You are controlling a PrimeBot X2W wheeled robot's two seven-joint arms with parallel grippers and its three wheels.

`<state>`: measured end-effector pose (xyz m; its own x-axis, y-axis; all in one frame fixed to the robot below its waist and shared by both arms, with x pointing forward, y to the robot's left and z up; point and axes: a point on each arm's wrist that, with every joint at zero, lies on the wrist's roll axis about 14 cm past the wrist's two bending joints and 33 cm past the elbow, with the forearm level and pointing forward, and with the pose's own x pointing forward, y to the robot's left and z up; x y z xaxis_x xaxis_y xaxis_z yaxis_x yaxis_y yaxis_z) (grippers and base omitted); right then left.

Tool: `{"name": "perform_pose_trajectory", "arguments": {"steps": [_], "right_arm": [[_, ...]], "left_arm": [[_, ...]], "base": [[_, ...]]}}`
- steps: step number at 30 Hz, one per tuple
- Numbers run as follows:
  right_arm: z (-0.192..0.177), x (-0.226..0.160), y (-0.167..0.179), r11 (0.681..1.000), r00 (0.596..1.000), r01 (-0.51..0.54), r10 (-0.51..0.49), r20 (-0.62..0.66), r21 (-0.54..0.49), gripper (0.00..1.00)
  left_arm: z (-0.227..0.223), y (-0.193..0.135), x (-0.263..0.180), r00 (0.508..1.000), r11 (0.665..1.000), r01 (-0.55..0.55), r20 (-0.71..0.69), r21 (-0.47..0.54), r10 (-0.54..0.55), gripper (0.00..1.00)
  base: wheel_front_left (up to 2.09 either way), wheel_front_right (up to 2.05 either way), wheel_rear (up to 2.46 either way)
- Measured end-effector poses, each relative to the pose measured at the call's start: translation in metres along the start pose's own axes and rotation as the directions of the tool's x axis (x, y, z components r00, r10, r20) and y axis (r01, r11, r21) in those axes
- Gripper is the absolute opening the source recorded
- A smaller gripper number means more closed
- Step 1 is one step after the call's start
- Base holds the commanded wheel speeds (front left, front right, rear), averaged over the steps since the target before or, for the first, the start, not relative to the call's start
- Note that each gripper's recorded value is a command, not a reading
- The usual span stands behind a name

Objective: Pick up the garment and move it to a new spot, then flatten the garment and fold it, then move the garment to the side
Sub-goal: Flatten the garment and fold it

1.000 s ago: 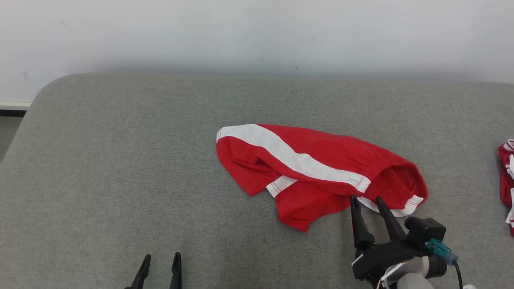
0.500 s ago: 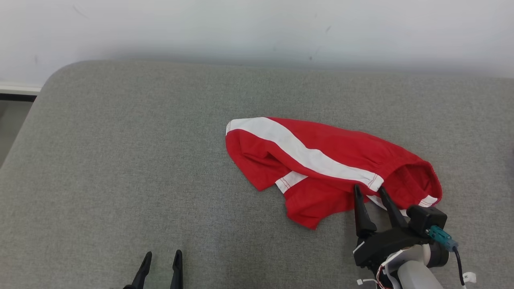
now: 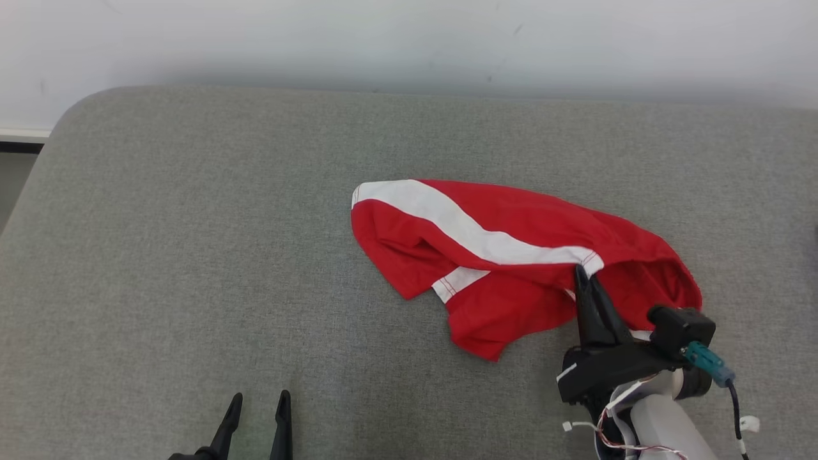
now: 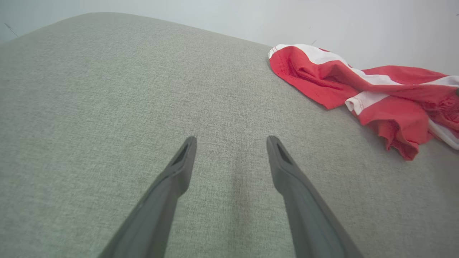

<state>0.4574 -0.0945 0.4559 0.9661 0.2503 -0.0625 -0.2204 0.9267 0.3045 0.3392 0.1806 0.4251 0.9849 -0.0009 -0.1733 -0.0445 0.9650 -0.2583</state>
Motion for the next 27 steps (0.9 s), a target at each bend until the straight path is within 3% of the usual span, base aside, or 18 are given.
{"name": "perform_pose_trajectory", "arguments": {"steps": [13,19,27], "right_arm": [[0.071,-0.013,-0.002,0.999,0.980,-0.004,0.011,0.199,-0.038,0.00],[0.056,-0.040,-0.001,0.999,0.988,-0.033,0.035,0.153,-0.019,0.00],[0.023,-0.086,-0.032,1.000,1.000,0.009,-0.009,0.029,-0.018,0.00]], "left_arm": [[0.007,-0.013,0.000,0.999,0.999,0.045,0.026,-0.002,-0.045,1.00],[0.007,-0.017,-0.006,0.998,0.998,0.056,0.028,-0.003,-0.056,1.00],[0.007,-0.019,-0.012,0.997,0.998,0.066,0.033,0.000,-0.066,1.00]], "base": [[0.00,0.00,0.00],[0.00,0.00,0.00],[0.00,0.00,0.00]]}}
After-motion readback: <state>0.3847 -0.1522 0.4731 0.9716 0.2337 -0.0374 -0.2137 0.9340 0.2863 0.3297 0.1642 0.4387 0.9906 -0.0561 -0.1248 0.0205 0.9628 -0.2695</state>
